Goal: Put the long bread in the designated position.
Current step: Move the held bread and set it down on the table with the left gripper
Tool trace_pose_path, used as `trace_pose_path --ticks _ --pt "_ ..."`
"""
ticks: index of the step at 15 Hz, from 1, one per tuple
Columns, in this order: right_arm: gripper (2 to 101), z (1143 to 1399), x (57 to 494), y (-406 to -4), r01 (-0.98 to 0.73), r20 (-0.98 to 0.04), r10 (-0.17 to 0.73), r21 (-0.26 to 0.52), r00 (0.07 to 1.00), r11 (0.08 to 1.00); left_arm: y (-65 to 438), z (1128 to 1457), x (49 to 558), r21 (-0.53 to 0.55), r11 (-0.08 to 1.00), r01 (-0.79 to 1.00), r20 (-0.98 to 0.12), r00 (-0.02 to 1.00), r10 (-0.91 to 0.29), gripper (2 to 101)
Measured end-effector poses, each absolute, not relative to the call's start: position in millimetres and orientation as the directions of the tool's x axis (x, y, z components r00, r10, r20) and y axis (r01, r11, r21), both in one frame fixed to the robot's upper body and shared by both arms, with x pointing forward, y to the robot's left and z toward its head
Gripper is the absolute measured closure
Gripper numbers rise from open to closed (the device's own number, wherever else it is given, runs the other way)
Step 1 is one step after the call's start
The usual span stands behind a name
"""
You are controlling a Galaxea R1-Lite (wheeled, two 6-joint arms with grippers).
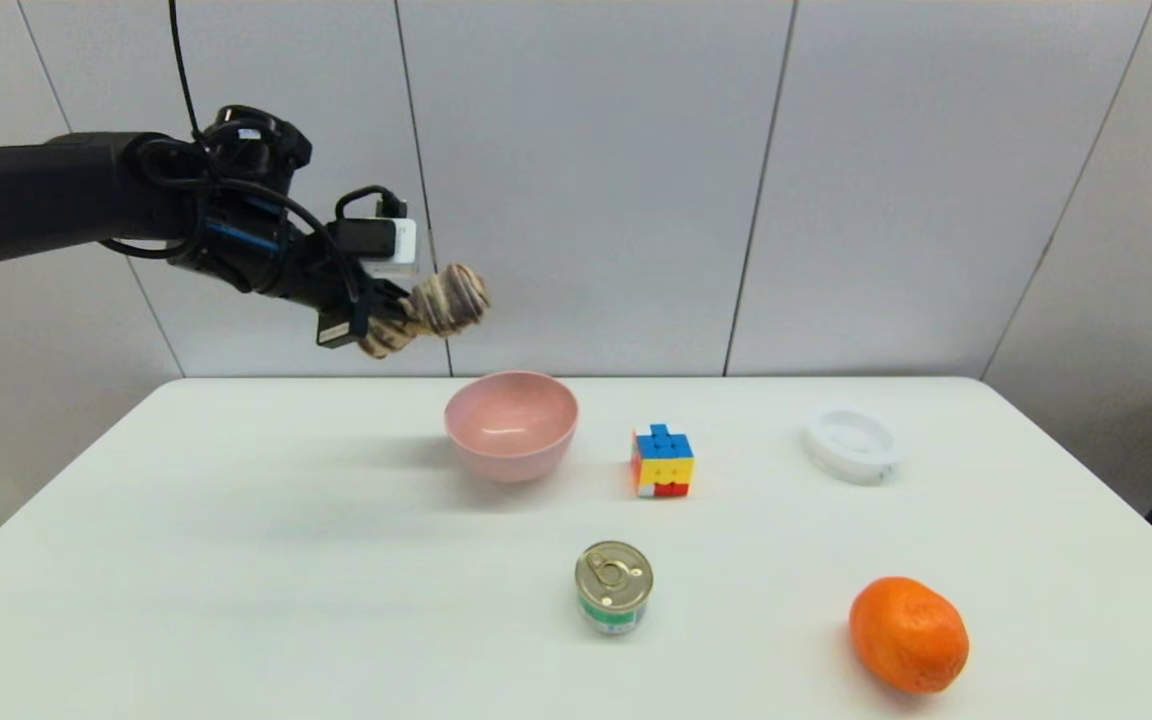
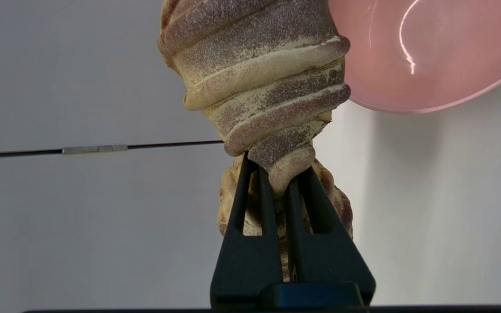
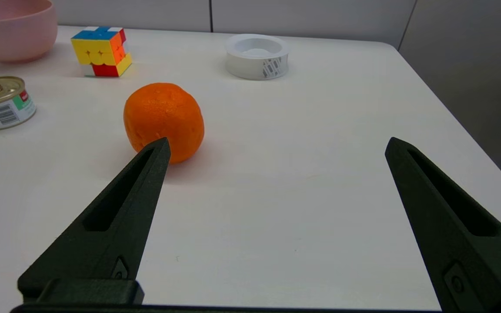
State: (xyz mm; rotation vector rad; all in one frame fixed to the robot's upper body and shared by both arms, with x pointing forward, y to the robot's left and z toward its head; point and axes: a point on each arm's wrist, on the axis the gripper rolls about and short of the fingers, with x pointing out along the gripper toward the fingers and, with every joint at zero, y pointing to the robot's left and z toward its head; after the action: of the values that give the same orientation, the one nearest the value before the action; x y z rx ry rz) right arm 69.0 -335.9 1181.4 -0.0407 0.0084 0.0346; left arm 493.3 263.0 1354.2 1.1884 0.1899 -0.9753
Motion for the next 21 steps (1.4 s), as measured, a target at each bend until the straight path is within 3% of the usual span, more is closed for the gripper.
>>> trace_pose_path --ticks 5,11,21 --pt "4.3 1181 69 -336 -0.034 -0.01 0.034 -0.04 0.999 0.999 252 1349 505 0.734 0.02 0.678 -0.539 0.601 -0.59 96.0" --pt "4.3 1181 69 -336 -0.034 -0.009 0.034 -0.04 0.999 0.999 220 1343 533 0.829 0.118 0.547 -0.355 0.677 -0.644 96.0" --pt "4.3 1181 69 -336 -0.034 -0.01 0.034 -0.04 0.999 0.999 175 1297 545 0.79 0.071 0.609 -0.419 0.62 -0.663 96.0"
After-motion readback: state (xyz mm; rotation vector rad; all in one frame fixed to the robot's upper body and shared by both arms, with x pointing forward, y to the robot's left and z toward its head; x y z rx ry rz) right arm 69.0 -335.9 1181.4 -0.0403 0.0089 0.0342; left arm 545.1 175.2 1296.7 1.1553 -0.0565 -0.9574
